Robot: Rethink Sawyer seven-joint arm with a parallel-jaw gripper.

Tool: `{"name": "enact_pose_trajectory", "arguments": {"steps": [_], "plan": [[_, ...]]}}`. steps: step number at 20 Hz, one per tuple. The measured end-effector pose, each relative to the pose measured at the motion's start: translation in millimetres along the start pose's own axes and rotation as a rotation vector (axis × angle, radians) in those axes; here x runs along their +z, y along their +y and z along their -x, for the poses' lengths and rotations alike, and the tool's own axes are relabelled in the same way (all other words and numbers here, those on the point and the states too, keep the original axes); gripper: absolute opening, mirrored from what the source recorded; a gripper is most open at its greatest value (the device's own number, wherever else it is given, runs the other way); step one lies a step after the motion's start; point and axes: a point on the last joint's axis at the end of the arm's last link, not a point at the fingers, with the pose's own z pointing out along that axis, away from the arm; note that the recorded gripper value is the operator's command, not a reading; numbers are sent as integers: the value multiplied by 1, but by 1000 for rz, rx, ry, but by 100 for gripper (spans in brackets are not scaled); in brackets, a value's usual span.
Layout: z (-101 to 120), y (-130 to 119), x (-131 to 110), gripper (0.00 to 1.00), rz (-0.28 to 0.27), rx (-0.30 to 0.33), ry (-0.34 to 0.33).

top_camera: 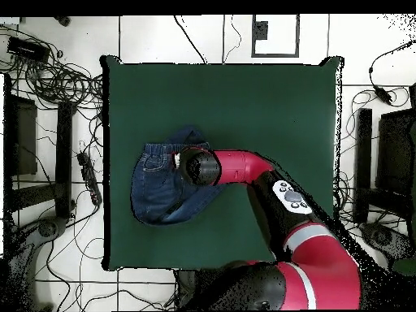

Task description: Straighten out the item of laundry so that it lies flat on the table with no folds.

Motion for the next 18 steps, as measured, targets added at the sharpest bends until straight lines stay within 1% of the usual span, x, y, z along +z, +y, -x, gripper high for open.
{"name": "enact_pose_trajectory", "arguments": {"steps": [3,13,16,18], "plan": [[2,1,0,0,-2,-3,10],[2,1,0,0,-4,-5,11],[3,1,-4,0,-8,-8,9],[5,2,-18,0,-15,-12,8]]}}
